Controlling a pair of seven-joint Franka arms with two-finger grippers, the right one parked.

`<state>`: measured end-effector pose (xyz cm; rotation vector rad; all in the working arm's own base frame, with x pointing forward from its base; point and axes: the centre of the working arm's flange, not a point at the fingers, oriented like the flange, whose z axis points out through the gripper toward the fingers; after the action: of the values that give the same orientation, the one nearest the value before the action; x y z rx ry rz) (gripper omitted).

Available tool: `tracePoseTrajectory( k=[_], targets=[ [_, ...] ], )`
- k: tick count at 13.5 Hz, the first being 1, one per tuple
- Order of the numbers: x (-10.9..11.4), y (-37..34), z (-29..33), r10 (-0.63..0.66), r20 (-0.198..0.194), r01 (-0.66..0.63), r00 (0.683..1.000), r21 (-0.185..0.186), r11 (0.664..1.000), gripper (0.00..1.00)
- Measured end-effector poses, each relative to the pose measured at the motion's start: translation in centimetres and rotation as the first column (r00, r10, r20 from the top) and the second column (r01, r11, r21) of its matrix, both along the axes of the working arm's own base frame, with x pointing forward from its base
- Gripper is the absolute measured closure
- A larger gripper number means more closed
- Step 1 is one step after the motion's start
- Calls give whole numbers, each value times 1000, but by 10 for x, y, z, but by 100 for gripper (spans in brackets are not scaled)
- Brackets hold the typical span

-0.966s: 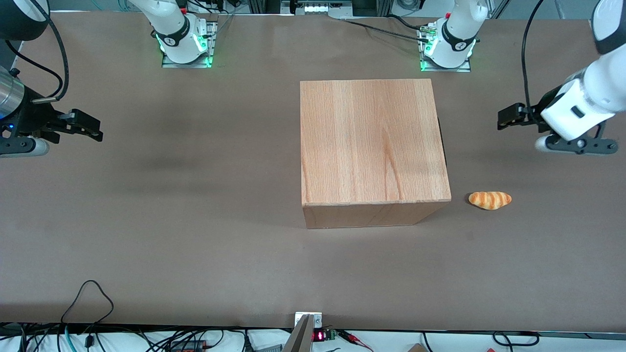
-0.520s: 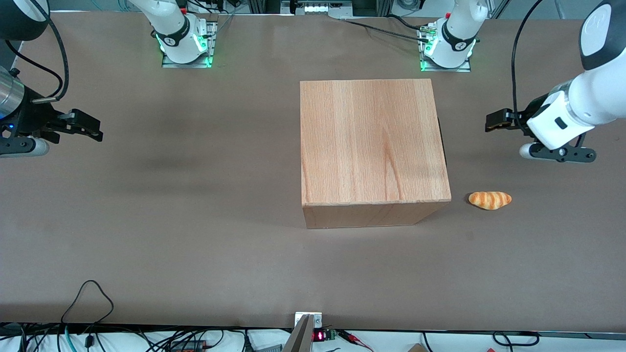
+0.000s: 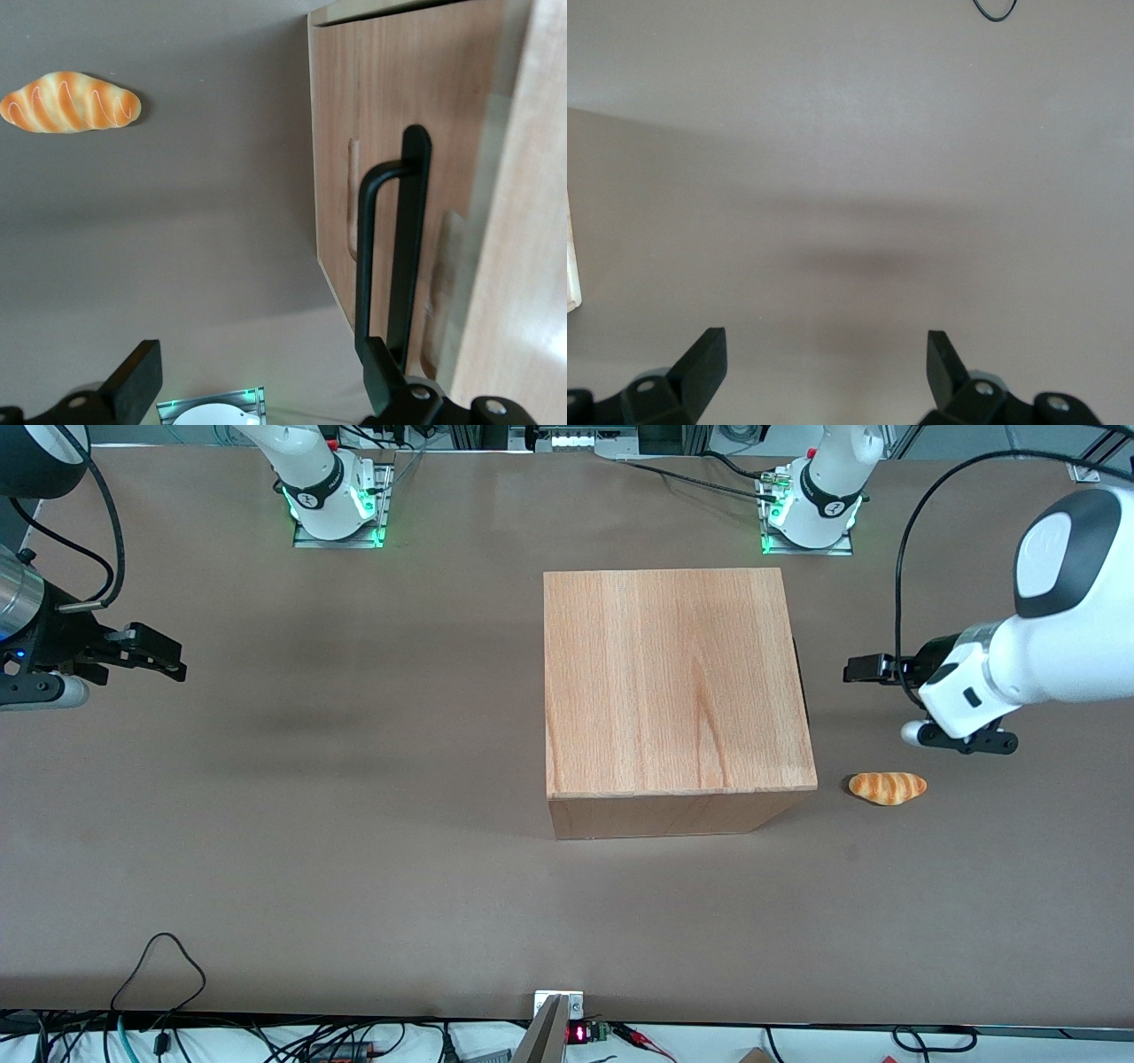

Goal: Open top drawer with left arm
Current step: 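Move the open left gripper toward the black drawer handle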

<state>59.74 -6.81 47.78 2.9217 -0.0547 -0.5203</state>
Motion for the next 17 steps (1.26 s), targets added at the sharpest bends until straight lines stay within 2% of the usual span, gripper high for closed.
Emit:
tracePoseTrajectory(
  k=[4, 6, 11, 17],
  targets=[
    [6, 0, -14, 5, -7, -5, 1000, -4, 1000, 0],
    [9, -2, -22, 16, -14, -16, 1000, -29, 999, 0],
    [14, -4, -38, 20, -29, -21, 999, -36, 999, 0],
    [16, -12, -53, 27, -61, -31, 998, -78, 996, 0]
  ],
)
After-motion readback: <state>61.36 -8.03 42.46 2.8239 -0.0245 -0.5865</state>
